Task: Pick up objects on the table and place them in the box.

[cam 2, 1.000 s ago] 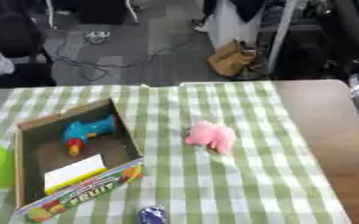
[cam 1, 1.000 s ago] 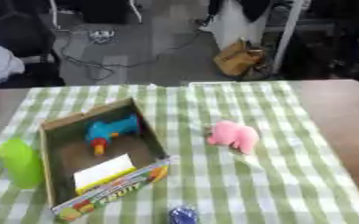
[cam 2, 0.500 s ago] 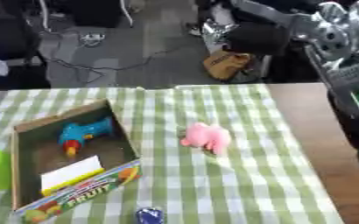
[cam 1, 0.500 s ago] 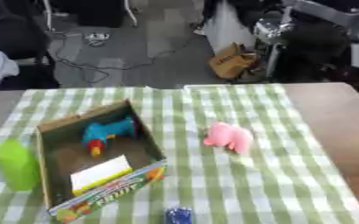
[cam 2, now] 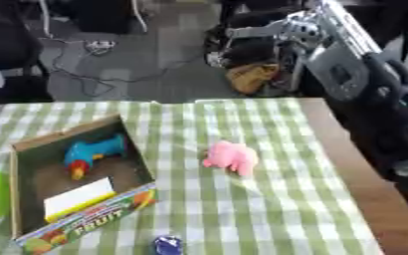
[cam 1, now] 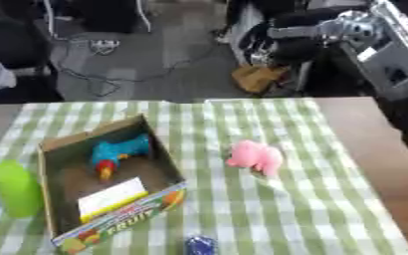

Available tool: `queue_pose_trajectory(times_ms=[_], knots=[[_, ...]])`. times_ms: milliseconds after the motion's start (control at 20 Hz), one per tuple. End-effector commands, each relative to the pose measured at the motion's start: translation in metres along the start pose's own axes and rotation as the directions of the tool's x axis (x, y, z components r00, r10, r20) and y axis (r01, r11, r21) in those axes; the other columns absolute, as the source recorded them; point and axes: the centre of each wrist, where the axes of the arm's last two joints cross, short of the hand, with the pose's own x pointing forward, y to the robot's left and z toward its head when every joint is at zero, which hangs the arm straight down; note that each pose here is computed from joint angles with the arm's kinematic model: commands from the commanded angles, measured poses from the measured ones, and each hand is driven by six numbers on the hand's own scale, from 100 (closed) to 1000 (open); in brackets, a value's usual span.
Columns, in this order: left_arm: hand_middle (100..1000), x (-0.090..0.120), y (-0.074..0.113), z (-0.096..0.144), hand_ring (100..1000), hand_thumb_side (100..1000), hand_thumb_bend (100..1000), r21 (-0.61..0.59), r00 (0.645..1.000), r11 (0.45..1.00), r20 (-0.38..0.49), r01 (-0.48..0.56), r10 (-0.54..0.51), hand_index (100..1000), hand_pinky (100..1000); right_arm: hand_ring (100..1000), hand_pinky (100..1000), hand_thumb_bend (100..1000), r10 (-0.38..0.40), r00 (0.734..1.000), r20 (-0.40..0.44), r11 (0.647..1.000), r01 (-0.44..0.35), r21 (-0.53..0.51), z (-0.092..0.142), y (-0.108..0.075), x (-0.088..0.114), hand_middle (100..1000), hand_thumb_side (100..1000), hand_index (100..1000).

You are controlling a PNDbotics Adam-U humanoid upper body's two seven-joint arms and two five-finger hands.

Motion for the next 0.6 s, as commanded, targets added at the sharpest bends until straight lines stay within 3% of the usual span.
queue_pose_trajectory(times_ms=[50, 100, 150, 200, 400, 600], knots=[[917, 0.005, -0.002, -0.008, 916, 1000, 100, -0.015, 0.999, 1.000, 0.031, -0.018, 0.019, 912, 884, 950, 963, 467, 0.038, 0.999, -0.030, 0.996, -0.035, 0.079, -0.019, 0.008, -0.015, 954, 943, 990], [917, 0.005, -0.003, -0.009, 916, 1000, 100, -0.015, 0.999, 1.000, 0.032, -0.021, 0.022, 912, 884, 994, 1000, 666, 0.064, 0.997, -0.037, 0.992, -0.060, 0.115, -0.026, 0.014, -0.018, 1000, 808, 1000], [917, 0.005, -0.003, -0.009, 916, 1000, 100, -0.015, 0.999, 1.000, 0.033, -0.024, 0.025, 912, 884, 994, 1000, 666, 0.090, 0.995, -0.043, 0.985, -0.083, 0.149, -0.032, 0.020, -0.022, 1000, 808, 1000], [917, 0.005, -0.004, -0.009, 916, 1000, 100, -0.015, 0.999, 1.000, 0.033, -0.026, 0.027, 912, 884, 1000, 1000, 757, 0.111, 0.993, -0.046, 0.980, -0.101, 0.174, -0.036, 0.025, -0.025, 1000, 758, 1000], [917, 0.005, -0.005, -0.010, 916, 1000, 100, -0.017, 0.999, 0.999, 0.036, -0.034, 0.035, 912, 884, 1000, 1000, 813, 0.175, 0.981, -0.087, 0.954, -0.148, 0.259, -0.046, 0.038, -0.037, 1000, 717, 1000], [916, 0.005, -0.006, -0.011, 916, 1000, 100, -0.017, 0.998, 0.999, 0.039, -0.039, 0.039, 911, 883, 1000, 1000, 791, 0.194, 0.971, -0.136, 0.929, -0.138, 0.345, -0.053, 0.056, -0.050, 1000, 694, 1000]])
